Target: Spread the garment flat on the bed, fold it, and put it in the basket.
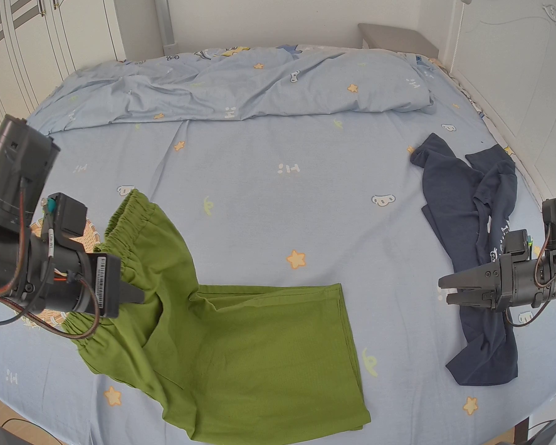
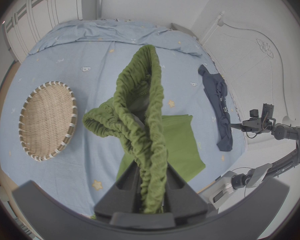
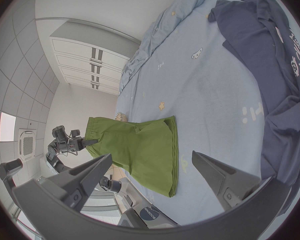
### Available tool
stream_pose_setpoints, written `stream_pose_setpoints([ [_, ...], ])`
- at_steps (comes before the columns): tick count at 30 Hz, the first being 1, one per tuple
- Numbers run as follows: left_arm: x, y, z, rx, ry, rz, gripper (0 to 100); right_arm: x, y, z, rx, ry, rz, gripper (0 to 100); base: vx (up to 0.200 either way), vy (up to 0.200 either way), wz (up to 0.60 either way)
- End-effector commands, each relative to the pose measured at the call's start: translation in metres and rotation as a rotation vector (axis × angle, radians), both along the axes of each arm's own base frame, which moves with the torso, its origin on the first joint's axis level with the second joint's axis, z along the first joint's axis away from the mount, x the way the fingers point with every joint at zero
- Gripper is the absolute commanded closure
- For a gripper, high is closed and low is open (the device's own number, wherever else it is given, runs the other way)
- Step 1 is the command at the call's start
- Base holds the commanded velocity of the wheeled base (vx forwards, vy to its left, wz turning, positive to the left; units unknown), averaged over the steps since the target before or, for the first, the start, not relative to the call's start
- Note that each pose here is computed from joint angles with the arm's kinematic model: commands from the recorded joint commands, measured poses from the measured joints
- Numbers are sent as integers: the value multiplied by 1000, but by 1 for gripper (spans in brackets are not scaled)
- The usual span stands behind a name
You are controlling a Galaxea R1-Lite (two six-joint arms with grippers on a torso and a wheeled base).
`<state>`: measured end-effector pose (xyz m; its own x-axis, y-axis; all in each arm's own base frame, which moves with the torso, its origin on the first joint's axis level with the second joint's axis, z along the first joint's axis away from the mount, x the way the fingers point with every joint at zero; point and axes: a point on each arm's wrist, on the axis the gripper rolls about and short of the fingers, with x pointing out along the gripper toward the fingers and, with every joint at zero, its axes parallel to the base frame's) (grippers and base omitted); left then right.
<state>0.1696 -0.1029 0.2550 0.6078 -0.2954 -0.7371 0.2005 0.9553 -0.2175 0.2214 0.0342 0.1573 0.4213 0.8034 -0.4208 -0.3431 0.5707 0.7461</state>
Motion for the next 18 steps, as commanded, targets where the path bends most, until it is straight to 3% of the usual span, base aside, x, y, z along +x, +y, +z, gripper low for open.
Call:
stream_pose_setpoints([
  [1, 12, -33, -11, -2, 62, -49, 100, 0, 2, -2, -1, 8, 9, 0, 0, 0, 0],
  [6, 11, -84, -30, -54, 134, -74, 100, 0, 2, -3, -2, 10, 9, 0, 0, 0, 0],
  [9, 14, -104, -40, -67, 111, -19, 100, 0, 2, -3, -3, 11, 8, 0, 0, 0, 0],
  [12, 19, -115, -48, -62, 80, 23, 100, 0, 2, -3, -3, 11, 8, 0, 0, 0, 0],
  [18, 16, -122, -46, -105, 68, 26, 100, 2, 2, -5, -4, 17, 7, 0, 0, 0, 0],
])
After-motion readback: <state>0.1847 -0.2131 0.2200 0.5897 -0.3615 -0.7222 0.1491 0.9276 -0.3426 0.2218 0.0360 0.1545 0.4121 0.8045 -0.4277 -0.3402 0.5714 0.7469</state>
